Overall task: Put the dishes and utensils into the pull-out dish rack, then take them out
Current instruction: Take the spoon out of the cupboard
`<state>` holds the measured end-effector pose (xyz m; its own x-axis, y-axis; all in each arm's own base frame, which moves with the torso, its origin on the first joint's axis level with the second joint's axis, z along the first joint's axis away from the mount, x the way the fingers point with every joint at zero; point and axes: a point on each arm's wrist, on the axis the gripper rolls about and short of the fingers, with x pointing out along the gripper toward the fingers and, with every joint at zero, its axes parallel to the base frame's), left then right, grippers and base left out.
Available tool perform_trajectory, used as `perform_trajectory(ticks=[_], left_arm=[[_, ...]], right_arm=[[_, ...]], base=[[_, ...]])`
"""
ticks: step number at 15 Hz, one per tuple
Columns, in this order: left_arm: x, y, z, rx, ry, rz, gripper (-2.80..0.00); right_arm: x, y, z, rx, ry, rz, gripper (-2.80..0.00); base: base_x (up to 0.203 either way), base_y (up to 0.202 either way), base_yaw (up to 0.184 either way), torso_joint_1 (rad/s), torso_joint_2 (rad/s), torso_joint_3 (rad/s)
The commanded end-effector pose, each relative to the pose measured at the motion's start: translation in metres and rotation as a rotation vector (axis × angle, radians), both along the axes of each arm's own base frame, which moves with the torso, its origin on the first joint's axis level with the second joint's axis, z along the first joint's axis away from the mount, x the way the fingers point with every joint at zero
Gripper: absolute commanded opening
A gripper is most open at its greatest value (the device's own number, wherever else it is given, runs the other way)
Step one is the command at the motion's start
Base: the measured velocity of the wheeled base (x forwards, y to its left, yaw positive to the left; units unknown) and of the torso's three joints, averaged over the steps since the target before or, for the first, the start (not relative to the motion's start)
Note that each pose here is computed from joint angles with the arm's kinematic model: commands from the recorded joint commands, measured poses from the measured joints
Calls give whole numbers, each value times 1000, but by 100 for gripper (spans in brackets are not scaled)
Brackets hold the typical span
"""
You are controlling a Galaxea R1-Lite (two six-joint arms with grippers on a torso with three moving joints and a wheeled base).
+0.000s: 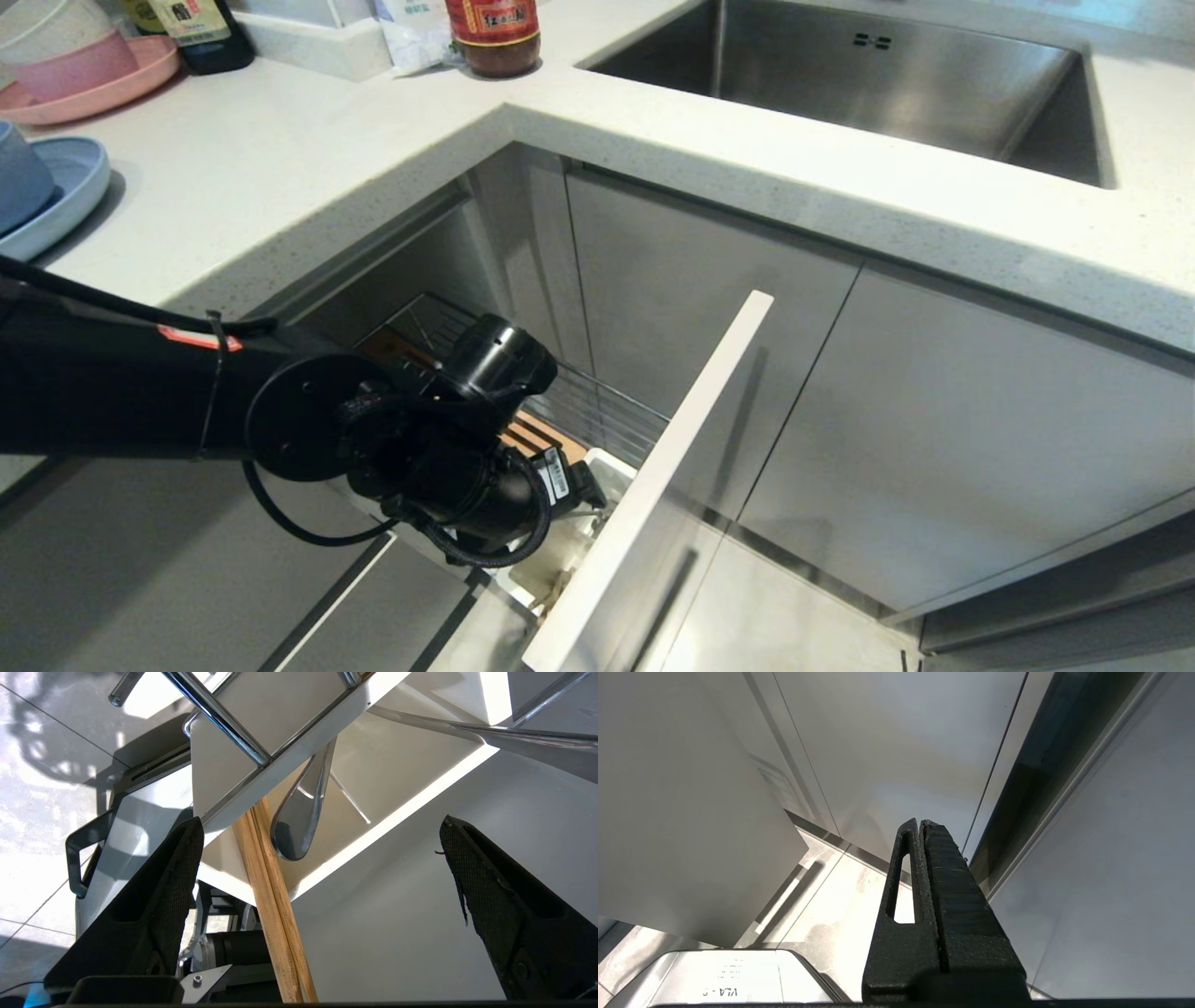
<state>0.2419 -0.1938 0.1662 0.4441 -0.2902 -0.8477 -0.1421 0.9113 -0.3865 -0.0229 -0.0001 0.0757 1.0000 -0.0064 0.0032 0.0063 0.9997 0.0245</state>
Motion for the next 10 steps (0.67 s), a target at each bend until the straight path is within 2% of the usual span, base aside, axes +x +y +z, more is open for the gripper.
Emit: perform_trajectory(ticks=[1,4,5,10], left_arm=[[0,0,0,-1,5,4,0],[-1,-1,-1,2,6,-1,0],[-1,-1,-1,1,5,-1,-280],[-1,-1,-1,2,6,-4,-280]], right_arm=[[0,0,0,0,-1,0,-280],[0,0,0,-1,-2,0,-280],[0,0,0,0,-1,0,-280],[0,0,-1,0,-2,0,-280]], base=[[0,0,0,0,0,0],[0,0,0,0,0,0],[0,0,0,0,0,0],[0,0,0,0,0,0]])
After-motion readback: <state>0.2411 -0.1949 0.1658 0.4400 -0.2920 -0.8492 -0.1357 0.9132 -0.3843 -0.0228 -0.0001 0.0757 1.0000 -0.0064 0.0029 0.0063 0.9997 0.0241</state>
